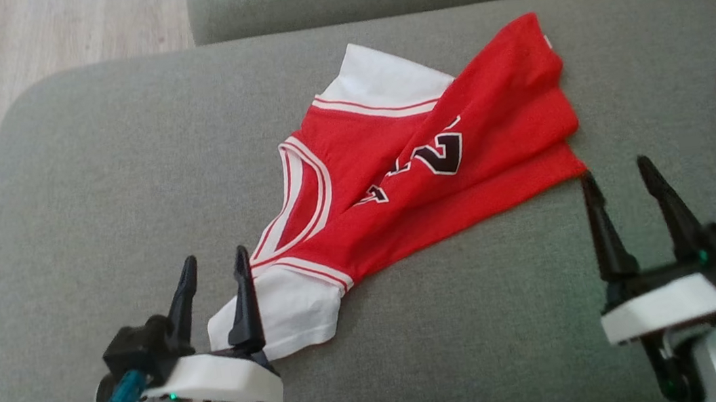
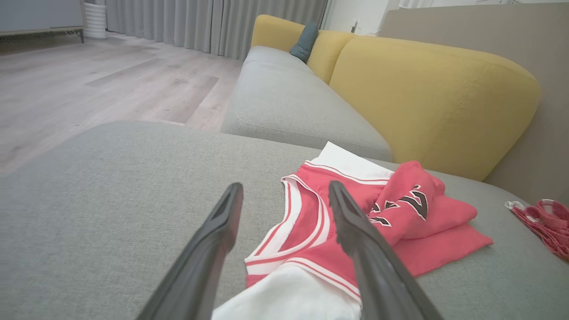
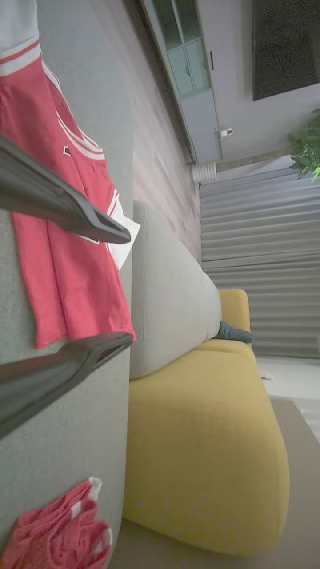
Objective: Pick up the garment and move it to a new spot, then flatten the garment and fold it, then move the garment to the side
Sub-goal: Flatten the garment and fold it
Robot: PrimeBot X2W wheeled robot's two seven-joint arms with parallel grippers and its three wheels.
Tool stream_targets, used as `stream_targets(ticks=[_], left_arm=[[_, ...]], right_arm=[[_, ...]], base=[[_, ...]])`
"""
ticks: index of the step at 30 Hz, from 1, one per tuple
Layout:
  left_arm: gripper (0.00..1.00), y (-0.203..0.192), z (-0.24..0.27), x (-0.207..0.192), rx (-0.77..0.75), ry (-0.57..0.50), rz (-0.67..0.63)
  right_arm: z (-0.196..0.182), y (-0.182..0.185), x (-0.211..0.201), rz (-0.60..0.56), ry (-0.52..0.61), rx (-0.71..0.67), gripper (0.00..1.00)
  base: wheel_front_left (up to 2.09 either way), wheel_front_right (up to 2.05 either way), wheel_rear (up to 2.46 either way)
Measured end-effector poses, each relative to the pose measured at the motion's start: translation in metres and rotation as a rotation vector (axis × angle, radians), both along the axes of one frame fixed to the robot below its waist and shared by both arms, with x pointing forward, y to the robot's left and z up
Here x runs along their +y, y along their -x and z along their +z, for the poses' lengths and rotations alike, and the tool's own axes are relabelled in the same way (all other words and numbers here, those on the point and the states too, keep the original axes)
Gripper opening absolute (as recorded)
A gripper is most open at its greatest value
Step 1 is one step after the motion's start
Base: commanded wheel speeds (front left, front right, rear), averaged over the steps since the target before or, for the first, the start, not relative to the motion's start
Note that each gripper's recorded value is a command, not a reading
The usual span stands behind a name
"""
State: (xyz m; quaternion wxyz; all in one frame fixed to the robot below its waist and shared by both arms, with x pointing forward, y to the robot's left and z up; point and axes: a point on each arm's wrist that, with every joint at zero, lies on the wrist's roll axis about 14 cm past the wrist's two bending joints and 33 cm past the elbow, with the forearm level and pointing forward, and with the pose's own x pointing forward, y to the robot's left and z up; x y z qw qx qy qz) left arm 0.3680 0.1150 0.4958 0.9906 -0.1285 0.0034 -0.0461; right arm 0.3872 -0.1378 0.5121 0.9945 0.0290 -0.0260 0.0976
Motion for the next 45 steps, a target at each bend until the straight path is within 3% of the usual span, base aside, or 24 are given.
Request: stream_targets(ticks=[8, 28, 35, 45], left_arm=[[1.0, 0.025, -0.013, 0.015, 0.036, -0.01, 0.038], [1.0, 0.04, -0.011, 0.018, 0.017, -0.028, 0.041], [1.0, 0.056, -0.06, 0.026, 0.222, -0.039, 0.054], [1.0, 0.061, -0.097, 0.034, 0.376, 0.089, 0.08]], right_arm=[[-0.009, 0.023, -0.028, -0.089, -0.057, 0.033, 1.0], [-0.013, 0.026, -0.016, -0.056, -0.072, 0.049, 1.0], [-0.02, 0.025, -0.014, -0.053, -0.08, 0.072, 1.0], [-0.033, 0.022, -0.017, -0.063, -0.079, 0.111, 1.0]], base=[[0.0, 0.0, 0.0], [0.0, 0.0, 0.0], [0.0, 0.0, 0.0], [0.0, 0.0, 0.0]])
